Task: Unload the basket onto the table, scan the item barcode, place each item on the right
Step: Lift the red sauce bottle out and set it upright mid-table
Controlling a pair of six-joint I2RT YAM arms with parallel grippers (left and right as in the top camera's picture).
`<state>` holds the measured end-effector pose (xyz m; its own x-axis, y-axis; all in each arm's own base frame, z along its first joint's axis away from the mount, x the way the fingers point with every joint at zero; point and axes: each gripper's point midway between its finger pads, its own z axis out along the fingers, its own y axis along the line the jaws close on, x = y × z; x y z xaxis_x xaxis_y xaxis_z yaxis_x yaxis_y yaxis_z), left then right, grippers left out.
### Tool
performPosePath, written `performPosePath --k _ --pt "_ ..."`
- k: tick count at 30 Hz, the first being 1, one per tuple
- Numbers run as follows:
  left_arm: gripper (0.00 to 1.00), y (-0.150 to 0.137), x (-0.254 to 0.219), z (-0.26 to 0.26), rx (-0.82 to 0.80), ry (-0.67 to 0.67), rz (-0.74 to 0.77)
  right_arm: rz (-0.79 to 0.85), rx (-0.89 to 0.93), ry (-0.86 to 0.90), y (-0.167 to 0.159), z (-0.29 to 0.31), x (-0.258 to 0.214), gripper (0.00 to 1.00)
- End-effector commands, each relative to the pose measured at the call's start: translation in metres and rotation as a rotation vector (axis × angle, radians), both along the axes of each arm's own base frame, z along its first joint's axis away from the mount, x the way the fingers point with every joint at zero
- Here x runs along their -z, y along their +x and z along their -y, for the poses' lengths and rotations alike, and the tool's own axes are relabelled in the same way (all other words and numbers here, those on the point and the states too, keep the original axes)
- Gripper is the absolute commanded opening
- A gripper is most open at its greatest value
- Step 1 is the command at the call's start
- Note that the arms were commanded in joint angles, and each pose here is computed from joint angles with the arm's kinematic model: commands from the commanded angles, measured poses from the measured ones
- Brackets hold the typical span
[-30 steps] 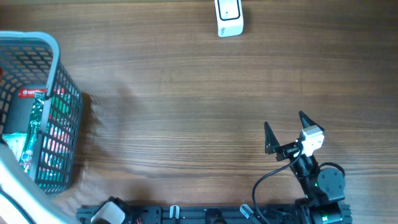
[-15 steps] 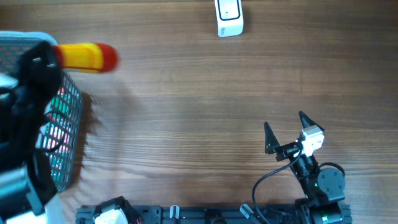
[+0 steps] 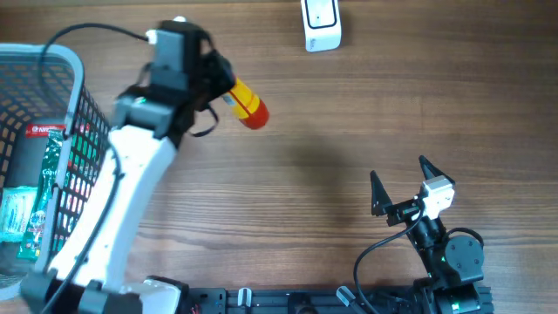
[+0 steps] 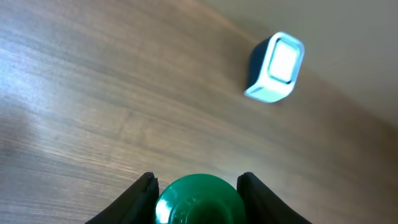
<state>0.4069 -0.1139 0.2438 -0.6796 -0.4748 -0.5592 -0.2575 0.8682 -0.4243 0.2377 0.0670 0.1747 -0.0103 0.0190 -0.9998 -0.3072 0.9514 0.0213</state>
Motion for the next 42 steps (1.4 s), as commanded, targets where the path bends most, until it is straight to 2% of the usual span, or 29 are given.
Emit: performPosePath --k 1,6,13,17,29,40,41,42 --pt "0.41 0.011 0.000 -0.011 -0.108 0.198 0.067 0.003 -0.011 -0.001 -0.001 -0.002 0.000 1.00" --pt "0.40 0.012 0.009 -0.004 -0.150 0.337 0.086 0.003 -0.011 -0.001 -0.001 -0.002 0.000 1.00" --pt "0.41 0.018 0.063 0.028 -0.080 0.408 -0.001 0.003 -0.011 -0.001 -0.001 -0.002 0.000 1.00" --pt "0.41 0.016 0.074 0.037 -0.065 0.448 -0.010 0.003 -0.011 -0.001 -0.001 -0.002 0.000 1.00" --pt "0.44 -0.008 0.092 0.048 -0.062 0.449 -0.076 0.003 -0.011 -0.001 -0.001 -0.002 0.000 0.99" --pt "0.47 -0.034 0.097 0.081 0.012 0.454 -0.089 0.003 -0.011 -0.001 -0.001 -0.002 0.000 1.00" --pt "0.48 -0.034 0.098 0.080 0.012 0.457 -0.092 0.003 -0.011 -0.001 -0.001 -0.002 0.000 1.00" --pt "0.55 -0.034 0.098 0.080 0.012 0.457 -0.092 0.003 -0.011 -0.001 -0.001 -0.002 0.000 1.00"
